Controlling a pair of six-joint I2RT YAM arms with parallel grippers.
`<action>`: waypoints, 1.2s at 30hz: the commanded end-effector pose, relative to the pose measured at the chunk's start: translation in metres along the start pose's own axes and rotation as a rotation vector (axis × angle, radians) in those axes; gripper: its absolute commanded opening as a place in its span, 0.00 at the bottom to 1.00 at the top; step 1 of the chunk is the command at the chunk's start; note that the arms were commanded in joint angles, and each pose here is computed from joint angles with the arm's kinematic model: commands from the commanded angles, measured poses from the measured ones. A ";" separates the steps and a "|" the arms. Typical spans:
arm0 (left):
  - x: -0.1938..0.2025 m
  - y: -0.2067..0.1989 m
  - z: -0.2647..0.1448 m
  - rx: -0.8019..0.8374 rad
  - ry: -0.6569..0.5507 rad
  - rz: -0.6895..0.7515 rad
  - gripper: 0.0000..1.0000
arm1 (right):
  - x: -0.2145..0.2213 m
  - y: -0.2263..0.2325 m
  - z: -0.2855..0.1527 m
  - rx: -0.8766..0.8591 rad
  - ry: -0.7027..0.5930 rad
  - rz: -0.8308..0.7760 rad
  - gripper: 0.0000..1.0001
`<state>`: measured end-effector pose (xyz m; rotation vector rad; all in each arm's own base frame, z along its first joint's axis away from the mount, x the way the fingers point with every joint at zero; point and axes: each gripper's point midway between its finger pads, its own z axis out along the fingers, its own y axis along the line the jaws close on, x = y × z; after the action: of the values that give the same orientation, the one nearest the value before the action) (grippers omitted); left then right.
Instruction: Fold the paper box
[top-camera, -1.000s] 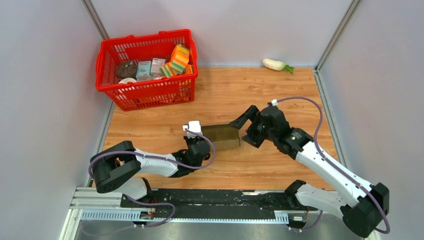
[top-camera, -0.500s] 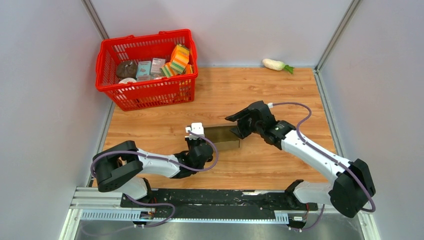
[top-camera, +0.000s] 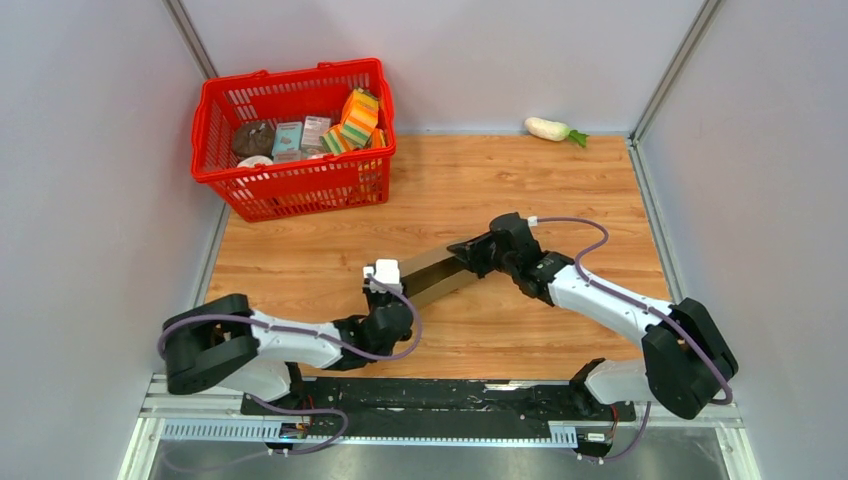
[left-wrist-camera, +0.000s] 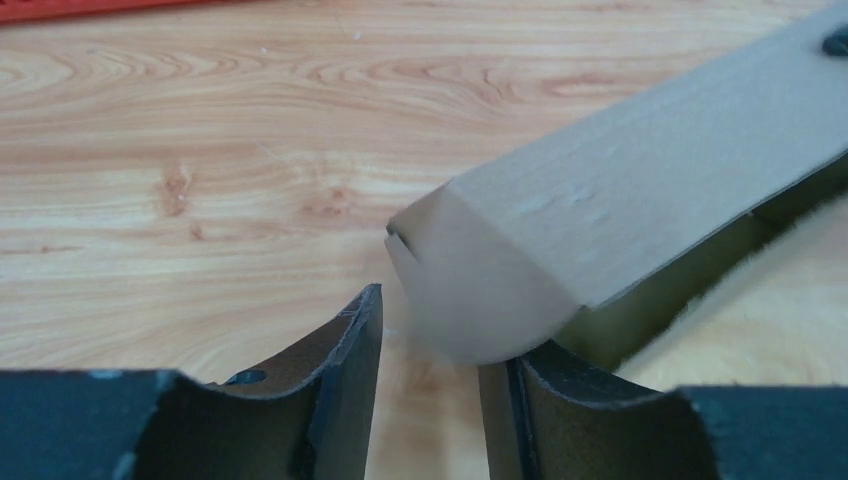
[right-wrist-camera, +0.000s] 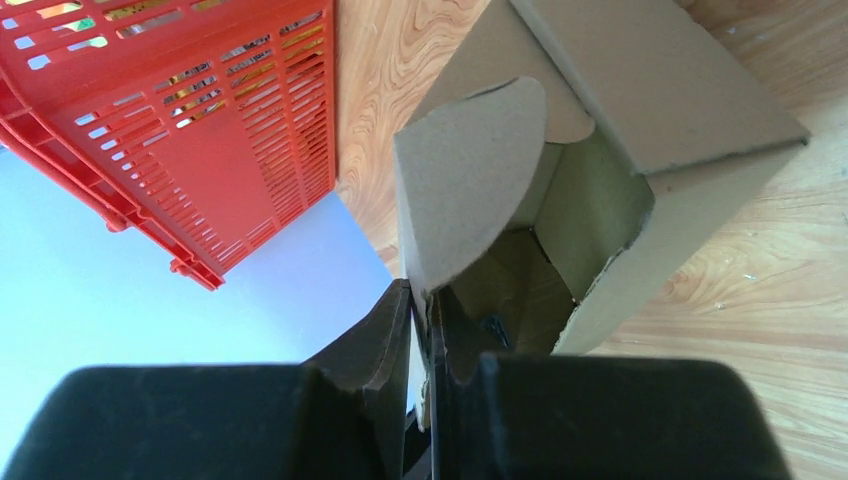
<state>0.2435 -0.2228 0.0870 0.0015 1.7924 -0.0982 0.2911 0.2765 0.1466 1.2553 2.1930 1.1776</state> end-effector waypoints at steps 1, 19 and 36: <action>0.007 0.001 -0.029 0.168 0.051 -0.032 0.47 | -0.005 -0.009 0.002 -0.009 -0.019 -0.018 0.13; -0.044 -0.007 -0.087 0.530 0.247 -0.109 0.49 | -0.019 -0.065 -0.027 0.001 -0.032 -0.475 0.55; 0.009 -0.057 -0.009 0.507 0.470 -0.183 0.41 | 0.010 -0.008 -0.073 -0.318 0.294 -1.065 0.77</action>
<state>0.2282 -0.2694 0.0815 0.2854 2.2052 -0.6175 0.2211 0.2178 0.1146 0.0433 2.3946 0.9693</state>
